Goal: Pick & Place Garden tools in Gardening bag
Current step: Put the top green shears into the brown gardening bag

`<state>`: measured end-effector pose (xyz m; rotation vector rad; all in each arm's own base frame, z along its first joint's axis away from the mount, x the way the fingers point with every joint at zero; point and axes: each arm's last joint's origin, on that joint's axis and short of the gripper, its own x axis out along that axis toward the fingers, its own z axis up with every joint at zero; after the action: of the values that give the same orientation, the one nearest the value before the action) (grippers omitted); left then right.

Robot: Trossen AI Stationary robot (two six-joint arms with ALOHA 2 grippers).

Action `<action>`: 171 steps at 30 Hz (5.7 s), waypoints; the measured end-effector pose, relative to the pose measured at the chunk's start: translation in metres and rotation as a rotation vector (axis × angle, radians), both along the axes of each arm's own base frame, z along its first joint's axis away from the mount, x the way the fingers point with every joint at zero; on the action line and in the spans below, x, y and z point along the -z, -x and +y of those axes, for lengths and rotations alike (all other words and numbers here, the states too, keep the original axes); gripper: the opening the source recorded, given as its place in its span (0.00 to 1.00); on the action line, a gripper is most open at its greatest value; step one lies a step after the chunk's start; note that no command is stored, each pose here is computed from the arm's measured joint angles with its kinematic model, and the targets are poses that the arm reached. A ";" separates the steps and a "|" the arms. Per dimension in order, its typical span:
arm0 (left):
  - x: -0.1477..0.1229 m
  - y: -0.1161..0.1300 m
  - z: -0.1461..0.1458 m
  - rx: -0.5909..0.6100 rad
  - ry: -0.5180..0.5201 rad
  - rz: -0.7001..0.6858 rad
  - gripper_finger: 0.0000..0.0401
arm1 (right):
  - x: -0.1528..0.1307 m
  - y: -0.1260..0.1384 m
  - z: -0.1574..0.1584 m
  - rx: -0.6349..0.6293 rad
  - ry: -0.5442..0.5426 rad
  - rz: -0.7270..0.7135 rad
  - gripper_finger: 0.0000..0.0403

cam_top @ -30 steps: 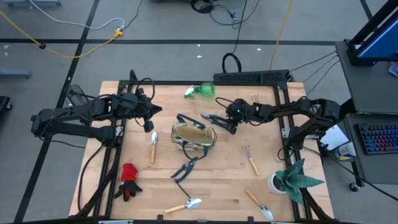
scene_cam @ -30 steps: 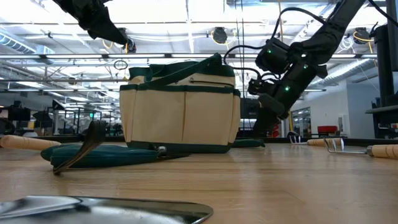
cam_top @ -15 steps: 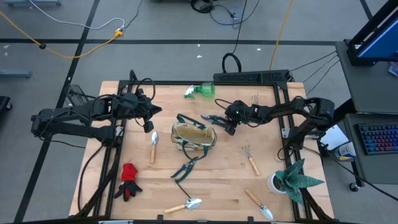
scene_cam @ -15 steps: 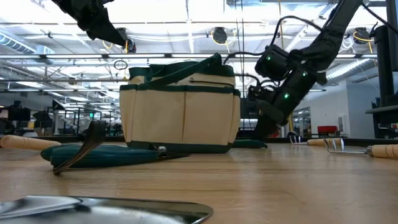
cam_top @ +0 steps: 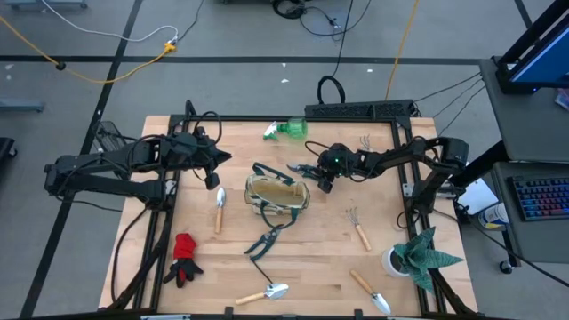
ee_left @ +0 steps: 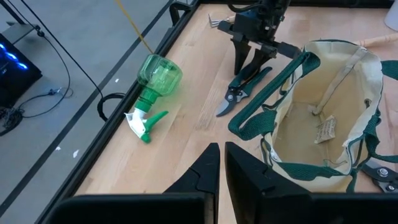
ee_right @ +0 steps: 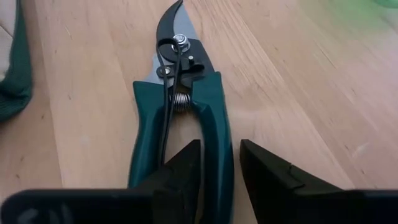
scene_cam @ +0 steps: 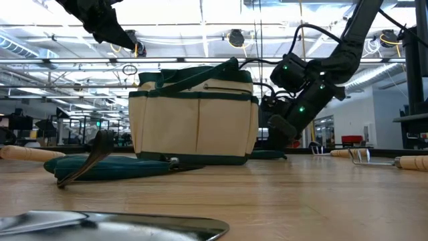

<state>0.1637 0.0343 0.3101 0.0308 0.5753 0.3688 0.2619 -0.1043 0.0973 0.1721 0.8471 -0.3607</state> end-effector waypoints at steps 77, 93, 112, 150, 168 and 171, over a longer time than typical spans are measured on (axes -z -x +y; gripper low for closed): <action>0.001 0.001 0.000 0.005 -0.005 0.021 0.08 | -0.120 -0.021 0.026 -0.259 0.314 -0.827 0.13; 0.000 0.000 0.000 0.006 -0.009 0.007 0.08 | -0.141 -0.040 0.067 -0.397 0.297 -0.920 0.13; -0.001 0.000 0.000 0.006 -0.009 -0.004 0.08 | -0.135 -0.096 0.079 -0.486 0.163 -0.513 0.13; 0.001 0.000 0.000 0.007 -0.006 0.013 0.08 | -0.126 -0.091 0.072 -0.364 0.307 -0.221 0.13; 0.002 0.001 0.000 0.005 -0.002 0.024 0.08 | -0.127 -0.081 0.072 -0.307 0.331 -0.126 0.13; 0.002 0.001 0.000 0.005 -0.002 0.024 0.08 | -0.127 -0.082 0.075 -0.399 0.287 -0.147 0.13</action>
<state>0.1627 0.0338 0.3083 0.0383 0.5982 0.3640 0.3440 -0.0295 0.2246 -0.2338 0.6569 -0.0900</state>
